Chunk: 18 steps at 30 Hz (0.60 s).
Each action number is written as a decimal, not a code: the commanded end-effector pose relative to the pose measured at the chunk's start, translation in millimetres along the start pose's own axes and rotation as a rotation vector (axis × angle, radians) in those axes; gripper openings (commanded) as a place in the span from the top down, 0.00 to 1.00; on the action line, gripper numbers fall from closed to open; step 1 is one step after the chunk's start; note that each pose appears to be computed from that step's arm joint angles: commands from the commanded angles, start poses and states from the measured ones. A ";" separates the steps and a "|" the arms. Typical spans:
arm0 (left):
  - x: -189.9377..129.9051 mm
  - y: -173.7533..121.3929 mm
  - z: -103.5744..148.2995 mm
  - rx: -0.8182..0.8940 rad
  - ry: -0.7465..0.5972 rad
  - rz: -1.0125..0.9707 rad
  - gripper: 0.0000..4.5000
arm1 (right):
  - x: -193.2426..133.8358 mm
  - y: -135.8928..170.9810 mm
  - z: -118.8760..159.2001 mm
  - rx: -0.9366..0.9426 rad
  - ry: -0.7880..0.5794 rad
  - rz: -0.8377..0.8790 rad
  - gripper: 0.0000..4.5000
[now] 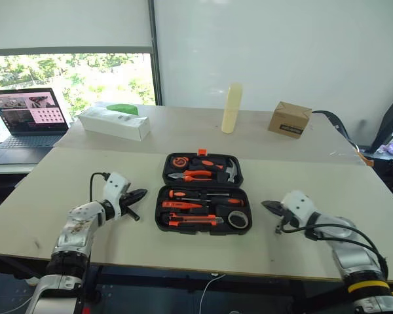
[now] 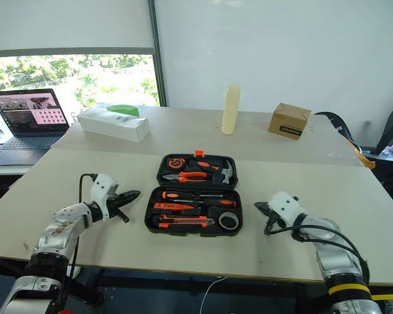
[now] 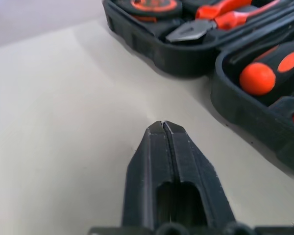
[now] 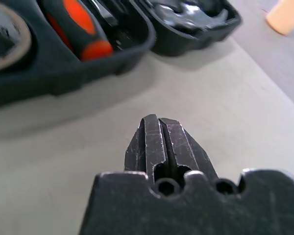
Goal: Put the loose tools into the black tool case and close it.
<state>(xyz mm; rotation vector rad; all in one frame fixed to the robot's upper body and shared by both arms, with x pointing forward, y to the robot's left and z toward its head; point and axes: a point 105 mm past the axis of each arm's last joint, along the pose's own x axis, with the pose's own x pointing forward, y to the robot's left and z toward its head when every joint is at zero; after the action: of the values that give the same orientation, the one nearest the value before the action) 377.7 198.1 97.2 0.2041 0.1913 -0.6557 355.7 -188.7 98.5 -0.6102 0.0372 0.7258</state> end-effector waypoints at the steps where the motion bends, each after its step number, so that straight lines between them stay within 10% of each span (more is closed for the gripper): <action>1: 9.6 -15.8 12.0 0.026 -0.016 -0.075 1.00 | 10.1 1.9 19.1 -0.036 -0.034 0.016 1.00; 18: -19.9 -58.0 -3.3 0.076 0.027 -0.220 1.00 | -7.8 62.3 45.0 -0.050 -0.013 0.179 1.00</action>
<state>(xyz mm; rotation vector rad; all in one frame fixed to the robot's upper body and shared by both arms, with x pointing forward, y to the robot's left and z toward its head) 335.0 185.1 85.6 0.2807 0.2469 -0.7983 314.4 -156.0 93.0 -0.6612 0.1349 0.8274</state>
